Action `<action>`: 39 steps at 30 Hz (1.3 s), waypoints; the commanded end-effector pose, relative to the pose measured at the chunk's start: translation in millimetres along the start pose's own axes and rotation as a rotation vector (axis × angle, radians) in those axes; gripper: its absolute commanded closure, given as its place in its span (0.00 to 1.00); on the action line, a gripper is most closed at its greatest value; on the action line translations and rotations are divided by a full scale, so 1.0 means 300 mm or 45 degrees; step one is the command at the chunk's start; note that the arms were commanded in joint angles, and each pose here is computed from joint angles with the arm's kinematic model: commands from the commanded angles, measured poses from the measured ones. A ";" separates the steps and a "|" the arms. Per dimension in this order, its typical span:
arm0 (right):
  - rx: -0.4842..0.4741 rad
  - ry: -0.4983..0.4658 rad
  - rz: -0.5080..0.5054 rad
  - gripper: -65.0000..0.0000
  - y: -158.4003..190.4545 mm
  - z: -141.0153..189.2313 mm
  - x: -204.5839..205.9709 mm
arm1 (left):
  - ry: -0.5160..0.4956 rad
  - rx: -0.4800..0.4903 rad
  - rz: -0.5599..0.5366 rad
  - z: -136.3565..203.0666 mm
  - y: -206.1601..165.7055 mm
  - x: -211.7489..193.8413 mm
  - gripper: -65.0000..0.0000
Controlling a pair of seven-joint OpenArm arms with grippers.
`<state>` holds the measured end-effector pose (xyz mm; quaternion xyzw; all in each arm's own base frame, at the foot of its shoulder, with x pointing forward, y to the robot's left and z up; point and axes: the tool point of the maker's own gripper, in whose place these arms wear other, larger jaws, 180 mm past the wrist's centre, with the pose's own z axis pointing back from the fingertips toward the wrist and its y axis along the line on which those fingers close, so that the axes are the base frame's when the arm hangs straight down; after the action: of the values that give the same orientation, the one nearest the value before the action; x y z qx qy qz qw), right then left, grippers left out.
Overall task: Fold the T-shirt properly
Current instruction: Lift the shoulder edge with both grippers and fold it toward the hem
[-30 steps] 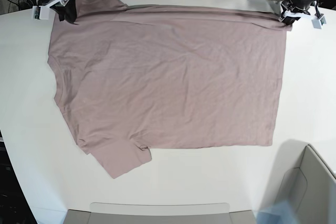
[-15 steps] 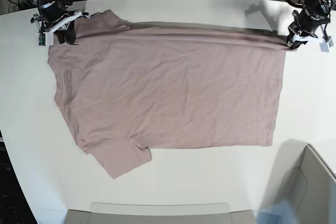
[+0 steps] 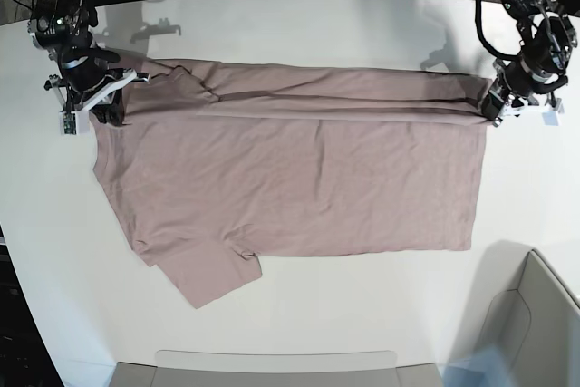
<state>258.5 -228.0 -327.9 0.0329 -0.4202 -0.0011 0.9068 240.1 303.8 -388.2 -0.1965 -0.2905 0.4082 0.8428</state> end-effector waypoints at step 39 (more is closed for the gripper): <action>-0.035 -0.095 0.069 0.65 0.005 -0.230 0.255 | -0.145 0.105 -0.202 -0.117 -0.129 0.181 0.82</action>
<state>350.0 -218.3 -334.1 0.0166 -0.4237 0.0161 0.9055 300.1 313.1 -393.0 -0.1162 -0.3064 0.3693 0.8696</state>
